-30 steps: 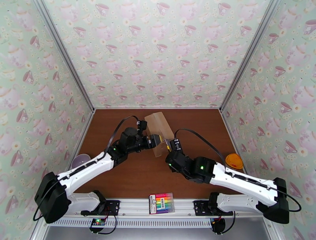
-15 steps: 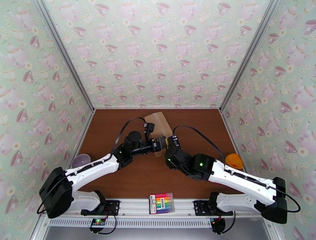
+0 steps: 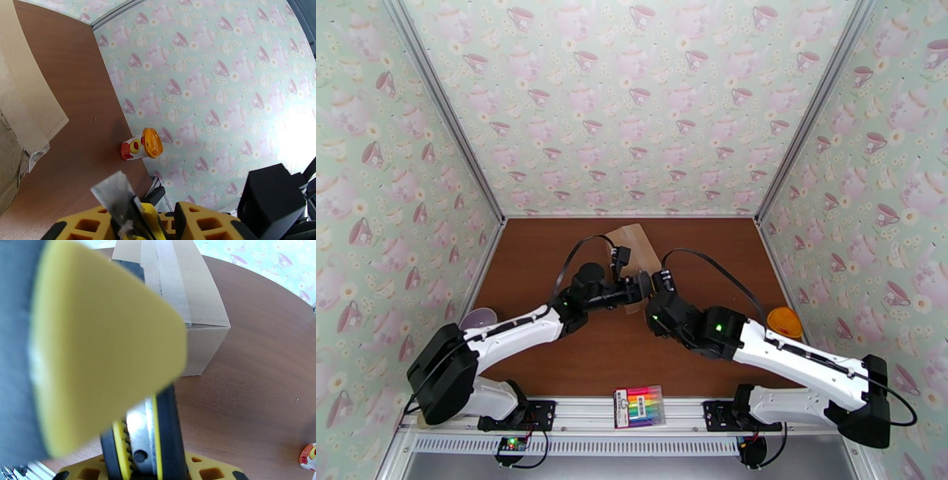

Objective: Unpack the express box

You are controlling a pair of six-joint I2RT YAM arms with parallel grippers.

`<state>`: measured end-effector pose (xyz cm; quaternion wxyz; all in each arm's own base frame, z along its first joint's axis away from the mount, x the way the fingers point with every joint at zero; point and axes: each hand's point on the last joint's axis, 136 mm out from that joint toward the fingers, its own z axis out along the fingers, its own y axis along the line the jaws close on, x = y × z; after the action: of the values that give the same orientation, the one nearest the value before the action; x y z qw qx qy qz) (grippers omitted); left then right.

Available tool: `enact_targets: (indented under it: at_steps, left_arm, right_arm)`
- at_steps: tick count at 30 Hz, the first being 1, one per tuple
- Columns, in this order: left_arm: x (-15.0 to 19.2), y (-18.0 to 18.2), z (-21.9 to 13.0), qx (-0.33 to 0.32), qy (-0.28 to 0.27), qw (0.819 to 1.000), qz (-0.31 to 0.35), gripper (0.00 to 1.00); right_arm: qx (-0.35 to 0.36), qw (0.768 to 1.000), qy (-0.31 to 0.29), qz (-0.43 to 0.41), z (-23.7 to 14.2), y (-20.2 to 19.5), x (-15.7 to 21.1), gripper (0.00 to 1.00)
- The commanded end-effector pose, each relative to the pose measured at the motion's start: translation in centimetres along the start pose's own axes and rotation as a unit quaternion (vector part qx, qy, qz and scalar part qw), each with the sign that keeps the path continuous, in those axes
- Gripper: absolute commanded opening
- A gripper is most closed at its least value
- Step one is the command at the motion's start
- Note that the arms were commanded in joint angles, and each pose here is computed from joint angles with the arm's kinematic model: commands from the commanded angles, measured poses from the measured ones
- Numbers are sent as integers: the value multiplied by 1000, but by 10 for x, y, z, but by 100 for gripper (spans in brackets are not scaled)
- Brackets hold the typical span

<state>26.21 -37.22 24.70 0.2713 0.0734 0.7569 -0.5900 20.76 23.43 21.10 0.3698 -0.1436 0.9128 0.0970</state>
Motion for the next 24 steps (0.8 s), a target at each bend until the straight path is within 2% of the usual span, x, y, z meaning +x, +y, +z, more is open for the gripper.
enact_targets:
  at_steps: [1, 5, 9, 16, 20, 24]
  left_arm:
    - [0, -13, 4, 25, 6, 1000, 3, 43]
    - [4, -14, 6, 26, 13, 1000, 3, 41]
    - [6, -14, 7, 28, 18, 999, 3, 29]
    - [4, -16, 8, 33, 13, 999, 4, 13]
    - [4, -16, 9, 35, 11, 999, 3, 0]
    - [2, -17, 10, 37, 4, 999, 3, 0]
  right_arm:
    - [-17, 999, -29, 12, -11, 3, -19, 0]
    - [-20, 999, -32, 15, -12, 3, -21, 0]
    - [-23, 999, -33, 18, -12, 3, -22, 0]
    - [-29, 999, -32, 22, -11, 5, -22, 0]
    - [-34, 999, -33, 22, -11, 6, -22, 0]
    - [-36, 999, -31, 22, -10, 8, -22, 1]
